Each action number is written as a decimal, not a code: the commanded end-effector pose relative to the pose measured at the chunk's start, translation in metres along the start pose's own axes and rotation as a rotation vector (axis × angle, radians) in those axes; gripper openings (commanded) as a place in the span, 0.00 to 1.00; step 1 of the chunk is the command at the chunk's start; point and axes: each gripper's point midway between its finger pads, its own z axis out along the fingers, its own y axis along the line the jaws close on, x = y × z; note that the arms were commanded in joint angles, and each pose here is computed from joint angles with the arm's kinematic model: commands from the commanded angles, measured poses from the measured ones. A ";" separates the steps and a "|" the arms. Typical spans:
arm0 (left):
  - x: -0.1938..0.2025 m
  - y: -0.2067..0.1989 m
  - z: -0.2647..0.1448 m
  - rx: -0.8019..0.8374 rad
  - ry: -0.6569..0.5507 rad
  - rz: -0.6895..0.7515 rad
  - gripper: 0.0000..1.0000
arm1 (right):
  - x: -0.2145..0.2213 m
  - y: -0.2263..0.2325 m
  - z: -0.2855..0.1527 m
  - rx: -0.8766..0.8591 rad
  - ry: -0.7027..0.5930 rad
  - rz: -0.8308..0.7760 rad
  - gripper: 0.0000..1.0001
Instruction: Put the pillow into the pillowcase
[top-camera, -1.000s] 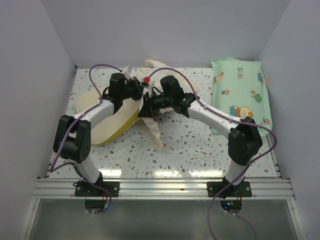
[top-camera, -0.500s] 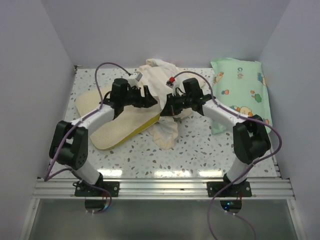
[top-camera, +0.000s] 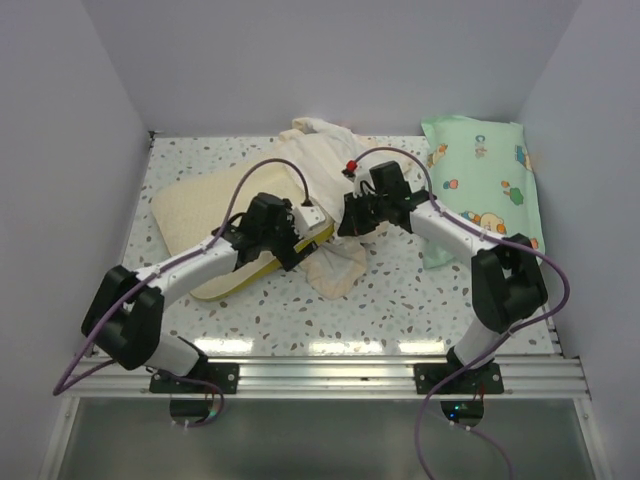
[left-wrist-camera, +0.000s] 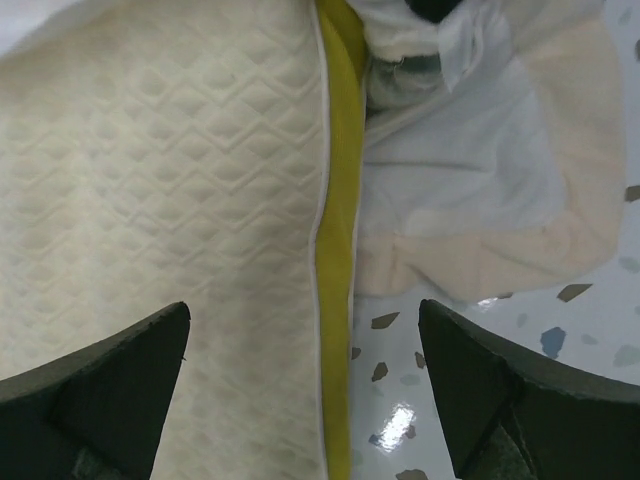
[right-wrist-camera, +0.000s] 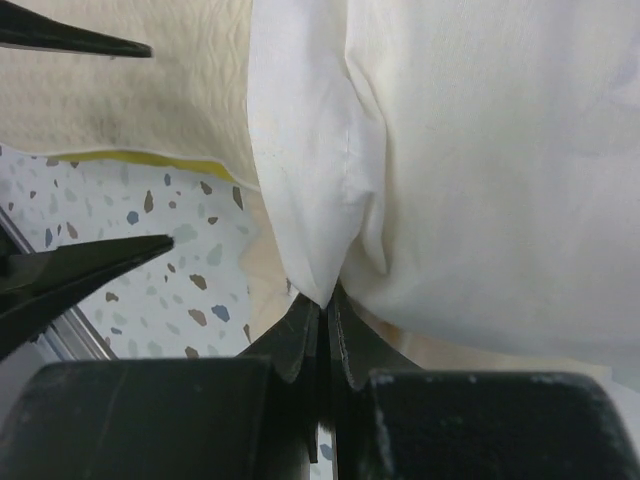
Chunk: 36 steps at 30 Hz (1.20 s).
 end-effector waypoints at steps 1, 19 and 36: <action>0.013 0.018 0.024 -0.084 0.059 0.133 1.00 | -0.010 -0.001 -0.007 0.028 -0.019 -0.016 0.00; -0.165 0.080 -0.010 0.090 -0.528 -0.536 0.00 | -0.069 0.132 0.000 -0.308 -0.132 -0.190 0.00; -0.083 0.052 0.026 0.169 -0.407 -1.017 0.00 | -0.051 0.157 -0.002 -0.448 -0.149 -0.119 0.10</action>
